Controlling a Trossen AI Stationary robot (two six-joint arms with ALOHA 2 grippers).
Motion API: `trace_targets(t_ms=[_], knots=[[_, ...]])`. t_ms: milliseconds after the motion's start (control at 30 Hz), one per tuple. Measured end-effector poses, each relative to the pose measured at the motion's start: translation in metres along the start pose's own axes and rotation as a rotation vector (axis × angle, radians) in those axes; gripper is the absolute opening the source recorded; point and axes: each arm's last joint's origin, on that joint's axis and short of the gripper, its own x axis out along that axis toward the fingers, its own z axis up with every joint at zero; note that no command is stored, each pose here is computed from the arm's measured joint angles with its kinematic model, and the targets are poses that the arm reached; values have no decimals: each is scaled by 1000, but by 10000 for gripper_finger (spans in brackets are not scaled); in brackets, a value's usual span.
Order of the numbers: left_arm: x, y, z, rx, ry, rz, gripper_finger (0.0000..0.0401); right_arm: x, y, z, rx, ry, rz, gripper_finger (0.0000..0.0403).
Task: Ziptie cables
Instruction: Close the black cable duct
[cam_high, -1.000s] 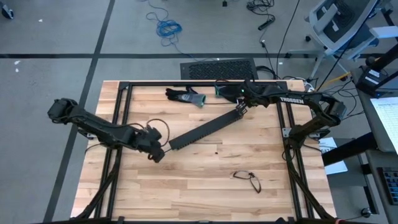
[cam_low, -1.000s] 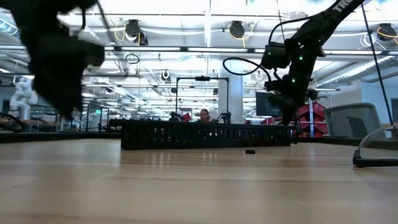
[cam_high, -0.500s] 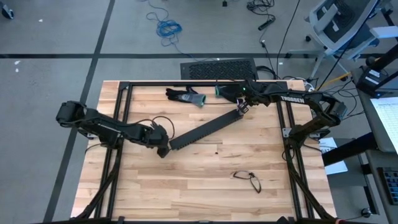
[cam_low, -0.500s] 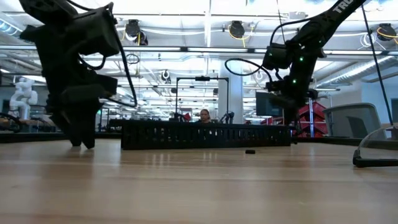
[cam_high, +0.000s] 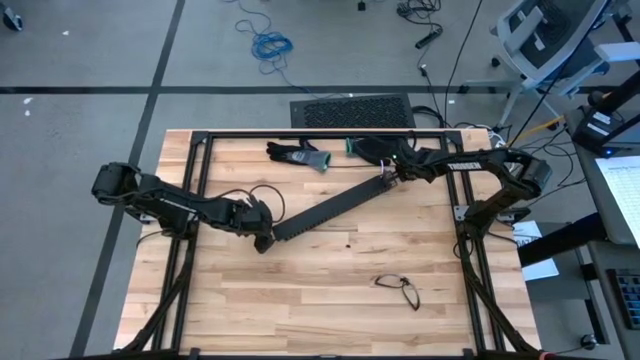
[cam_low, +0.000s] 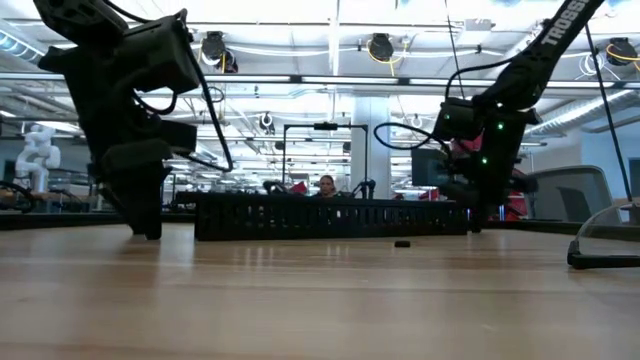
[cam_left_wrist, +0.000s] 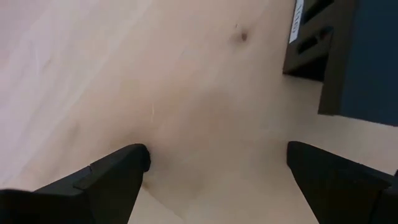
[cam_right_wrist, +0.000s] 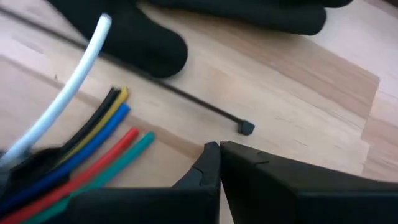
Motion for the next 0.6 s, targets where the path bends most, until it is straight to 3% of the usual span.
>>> trace_targets(t_ms=[333,600], knots=[[1,-3,6,121,-86,8,383,2,15,0,175,-55,71,0],[1,-3,6,120,-90,9,383,-6,39,-11,205,-35,167,0]])
